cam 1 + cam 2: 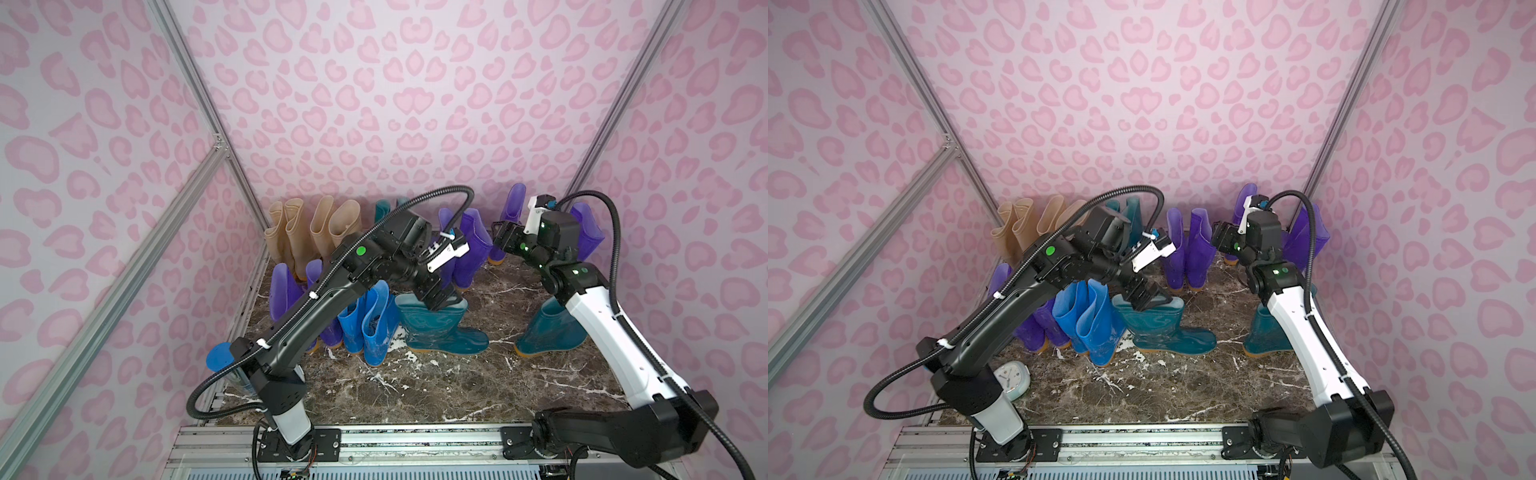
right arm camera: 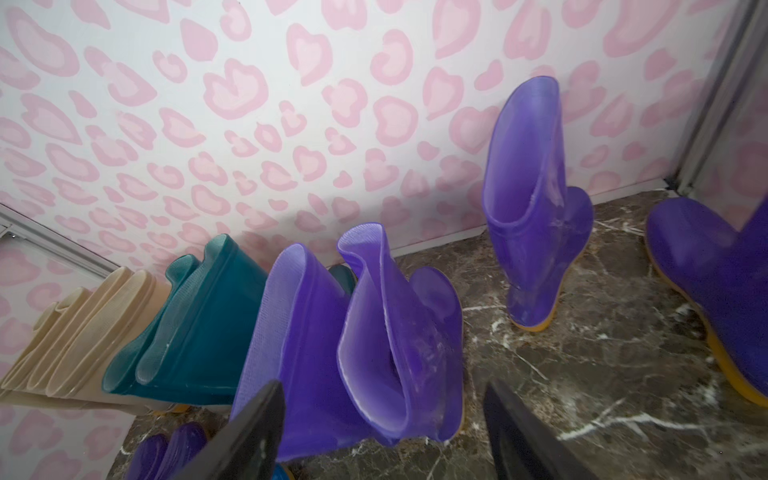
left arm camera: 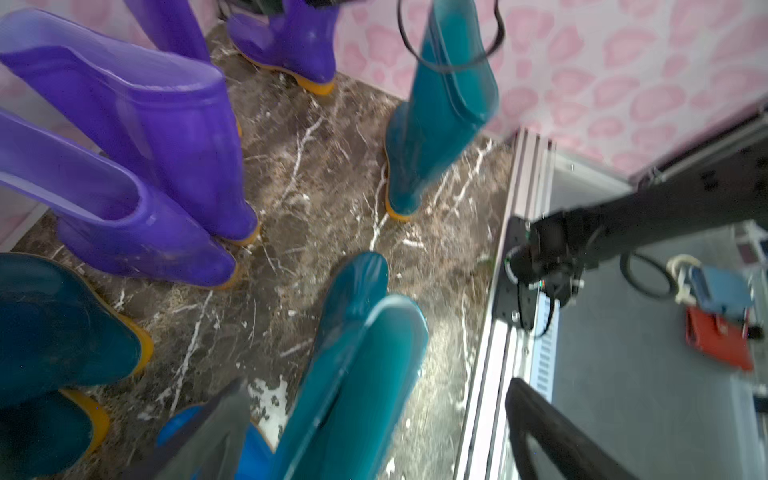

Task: Match and arrange rain boots in pairs
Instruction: Adjust the rain boot at the center of the board.

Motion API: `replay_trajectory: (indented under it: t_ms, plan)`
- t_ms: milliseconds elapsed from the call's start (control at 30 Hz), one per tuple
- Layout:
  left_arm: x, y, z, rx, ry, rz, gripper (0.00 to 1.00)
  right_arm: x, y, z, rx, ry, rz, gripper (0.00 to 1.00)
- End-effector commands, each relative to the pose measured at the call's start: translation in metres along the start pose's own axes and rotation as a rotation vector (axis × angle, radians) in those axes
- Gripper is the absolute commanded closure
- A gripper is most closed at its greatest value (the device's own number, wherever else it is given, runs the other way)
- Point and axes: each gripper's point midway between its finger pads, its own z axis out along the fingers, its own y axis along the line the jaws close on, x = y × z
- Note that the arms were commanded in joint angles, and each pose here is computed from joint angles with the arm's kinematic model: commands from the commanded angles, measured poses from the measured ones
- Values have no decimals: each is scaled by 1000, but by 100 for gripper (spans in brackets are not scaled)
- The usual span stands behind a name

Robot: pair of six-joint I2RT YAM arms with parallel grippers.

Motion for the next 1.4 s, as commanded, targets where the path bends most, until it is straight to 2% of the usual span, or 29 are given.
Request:
replay_trajectory:
  t_ms: [0,100,267,467,533,700,933,1133,1233,1333,1367]
  plan:
    - [35,2,-5,-69,88,106,1,-4,-5,-21,16,-54,-26,18]
    - [42,3,-1,-84,69,137,1,1,-11,-41,32,-55,-42,17]
    - [38,29,16,-183,79,203,1,7,-21,-66,57,-56,-45,16]
    - [38,42,35,-192,94,225,0,6,-29,-85,79,-67,-66,15]
    - [38,40,33,-181,100,214,2,5,-29,-89,79,-73,-70,15]
    - [24,33,14,-192,4,237,0,2,-32,-92,89,-77,-90,15]
    - [42,37,30,-84,54,130,5,-12,-41,-94,130,-94,-88,15]
    - [47,25,28,-19,46,108,6,-20,-54,-102,164,-108,-82,15]
    - [48,18,26,13,50,103,12,-20,-57,-102,171,-111,-81,15]
    - [55,20,30,12,74,81,21,-19,-58,-101,171,-106,-78,15]
    - [58,18,32,24,86,71,28,-18,-58,-101,171,-107,-77,15]
